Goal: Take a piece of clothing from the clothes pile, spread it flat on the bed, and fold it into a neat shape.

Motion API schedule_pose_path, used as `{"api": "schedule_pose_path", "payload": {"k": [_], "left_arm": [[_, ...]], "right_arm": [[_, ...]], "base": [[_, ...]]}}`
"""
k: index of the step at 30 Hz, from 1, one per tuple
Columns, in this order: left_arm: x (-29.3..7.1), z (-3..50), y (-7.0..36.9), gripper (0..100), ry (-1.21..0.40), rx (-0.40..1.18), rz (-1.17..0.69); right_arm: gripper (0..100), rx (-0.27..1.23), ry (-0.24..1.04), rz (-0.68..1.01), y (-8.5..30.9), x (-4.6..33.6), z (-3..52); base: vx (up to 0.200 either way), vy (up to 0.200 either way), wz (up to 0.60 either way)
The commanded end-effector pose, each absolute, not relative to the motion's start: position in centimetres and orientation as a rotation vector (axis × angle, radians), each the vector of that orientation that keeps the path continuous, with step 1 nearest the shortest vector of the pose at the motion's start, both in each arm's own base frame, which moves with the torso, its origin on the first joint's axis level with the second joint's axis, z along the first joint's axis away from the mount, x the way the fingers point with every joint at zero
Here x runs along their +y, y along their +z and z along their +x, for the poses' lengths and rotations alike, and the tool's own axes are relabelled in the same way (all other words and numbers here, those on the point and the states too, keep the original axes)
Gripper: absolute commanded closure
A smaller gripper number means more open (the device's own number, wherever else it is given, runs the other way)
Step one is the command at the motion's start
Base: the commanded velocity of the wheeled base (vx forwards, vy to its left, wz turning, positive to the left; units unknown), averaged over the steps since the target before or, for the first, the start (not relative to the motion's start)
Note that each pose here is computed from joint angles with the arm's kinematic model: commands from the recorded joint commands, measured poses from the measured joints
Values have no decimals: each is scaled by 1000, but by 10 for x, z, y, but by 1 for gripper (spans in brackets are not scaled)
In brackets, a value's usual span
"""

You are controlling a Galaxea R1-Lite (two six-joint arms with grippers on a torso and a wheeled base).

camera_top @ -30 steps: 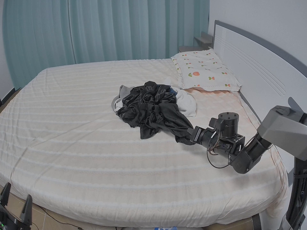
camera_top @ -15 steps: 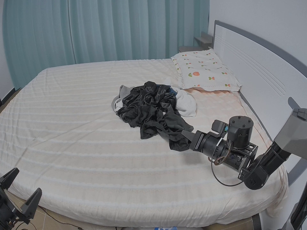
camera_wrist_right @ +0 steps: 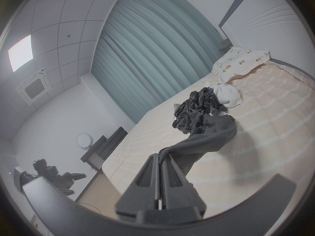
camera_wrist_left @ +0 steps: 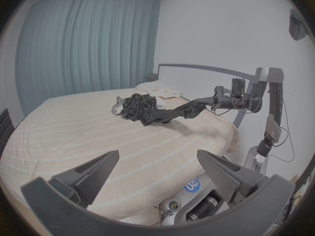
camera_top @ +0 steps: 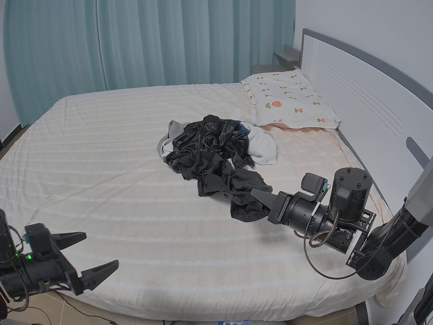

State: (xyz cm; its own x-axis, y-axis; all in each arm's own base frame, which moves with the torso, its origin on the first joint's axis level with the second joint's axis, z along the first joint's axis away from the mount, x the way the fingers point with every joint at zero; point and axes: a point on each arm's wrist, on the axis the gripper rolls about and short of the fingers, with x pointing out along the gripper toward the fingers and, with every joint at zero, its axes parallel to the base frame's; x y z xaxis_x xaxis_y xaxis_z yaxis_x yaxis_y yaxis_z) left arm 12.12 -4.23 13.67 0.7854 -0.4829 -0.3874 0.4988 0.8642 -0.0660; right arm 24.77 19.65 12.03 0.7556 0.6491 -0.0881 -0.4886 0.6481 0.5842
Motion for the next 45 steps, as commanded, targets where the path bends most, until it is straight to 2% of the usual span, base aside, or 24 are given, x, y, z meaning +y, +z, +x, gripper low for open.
{"api": "schedule_pose_path", "payload": {"k": [1,2,6,8,9,15,25,37,45], "left_arm": [[-102,176,95,0,-574,580,45],[-102,176,95,0,-574,580,45],[-142,205,93,0,-508,551,-24],[-142,205,93,0,-508,551,-24],[-160,223,84,0,-498,560,-11],[-182,247,67,0,-504,502,-29],[-204,279,50,0,-461,422,-116],[-221,326,23,0,-397,389,-145],[-226,349,2,0,-371,393,-183]], "right_arm": [[100,182,721,608,165,181,221],[100,182,721,608,165,181,221],[100,97,738,633,191,168,210],[100,97,738,633,191,168,210],[100,86,748,634,200,160,205],[100,122,766,617,200,156,194],[100,97,882,616,216,162,163],[100,149,931,594,208,160,153],[100,115,944,606,216,157,150]], "base": [[0,0,0],[0,0,0],[0,0,0],[0,0,0],[0,0,0],[0,0,0],[0,0,0],[0,0,0],[0,0,0]]}}
